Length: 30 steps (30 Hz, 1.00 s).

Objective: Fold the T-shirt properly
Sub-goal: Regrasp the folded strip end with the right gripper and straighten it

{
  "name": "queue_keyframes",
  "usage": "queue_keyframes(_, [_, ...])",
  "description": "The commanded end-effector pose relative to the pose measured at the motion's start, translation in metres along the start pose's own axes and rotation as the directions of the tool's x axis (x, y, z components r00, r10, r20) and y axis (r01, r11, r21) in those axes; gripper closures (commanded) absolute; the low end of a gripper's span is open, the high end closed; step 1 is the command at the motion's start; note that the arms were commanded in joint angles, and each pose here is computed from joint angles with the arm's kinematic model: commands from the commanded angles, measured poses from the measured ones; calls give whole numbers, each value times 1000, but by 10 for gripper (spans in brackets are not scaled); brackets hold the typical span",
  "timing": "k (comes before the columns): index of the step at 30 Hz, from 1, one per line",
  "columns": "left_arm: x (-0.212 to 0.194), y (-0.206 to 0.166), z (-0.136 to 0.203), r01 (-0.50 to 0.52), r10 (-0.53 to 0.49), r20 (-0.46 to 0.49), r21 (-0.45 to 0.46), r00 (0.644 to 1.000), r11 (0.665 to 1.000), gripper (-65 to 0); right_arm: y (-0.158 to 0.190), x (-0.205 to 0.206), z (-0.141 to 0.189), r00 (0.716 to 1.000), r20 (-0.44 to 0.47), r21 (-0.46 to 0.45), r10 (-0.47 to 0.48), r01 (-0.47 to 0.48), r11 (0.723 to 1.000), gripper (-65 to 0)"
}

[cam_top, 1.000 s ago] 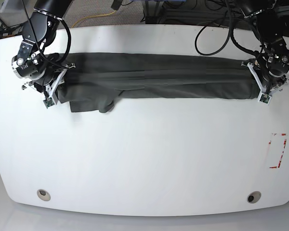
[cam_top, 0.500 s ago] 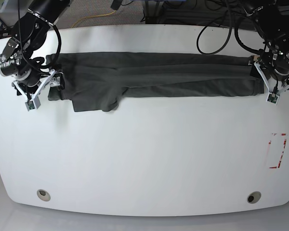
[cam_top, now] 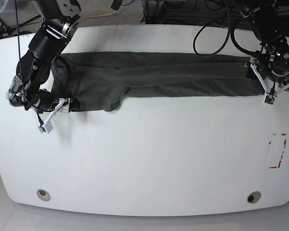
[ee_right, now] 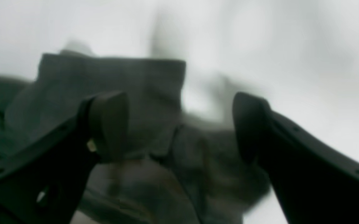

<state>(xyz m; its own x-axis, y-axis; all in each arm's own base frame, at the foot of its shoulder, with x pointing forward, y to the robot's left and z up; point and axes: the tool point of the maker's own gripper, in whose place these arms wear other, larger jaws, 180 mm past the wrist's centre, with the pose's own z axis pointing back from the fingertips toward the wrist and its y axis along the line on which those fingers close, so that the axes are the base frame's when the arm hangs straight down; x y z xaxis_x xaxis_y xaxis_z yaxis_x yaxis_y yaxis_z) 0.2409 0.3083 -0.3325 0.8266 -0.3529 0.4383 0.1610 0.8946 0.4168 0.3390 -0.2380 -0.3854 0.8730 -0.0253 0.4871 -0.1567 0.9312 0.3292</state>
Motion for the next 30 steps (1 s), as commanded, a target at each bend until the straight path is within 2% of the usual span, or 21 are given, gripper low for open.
queue_keyframes(1, [6, 8, 5, 5, -6, 27, 24, 1000, 1000, -517, 0, 23, 3, 998, 60, 20, -1, 0, 1000, -482])
queue_keyframes(7, [7, 7, 5, 8, -8, 27, 22, 1000, 1000, -517, 23, 31, -21, 997, 51, 75, 65, -69, 995, -482])
queue_keyframes(16, [1, 0, -3, 0, 0, 6, -5, 1000, 1000, -517, 28, 10, -34, 999, 16, 105, 36, -37, 994, -482])
queue_keyframes(23, [0, 1, -3, 1, -1, 3, -4, 1000, 1000, -517, 23, 9, -32, 999, 34, 86, 39, -42, 995, -480])
queue_keyframes(30, [4, -2, -3, 13, -13, 10, -11, 1000, 1000, -517, 25, 35, -6, 985, 118, 23, 125, -129, 991, -480])
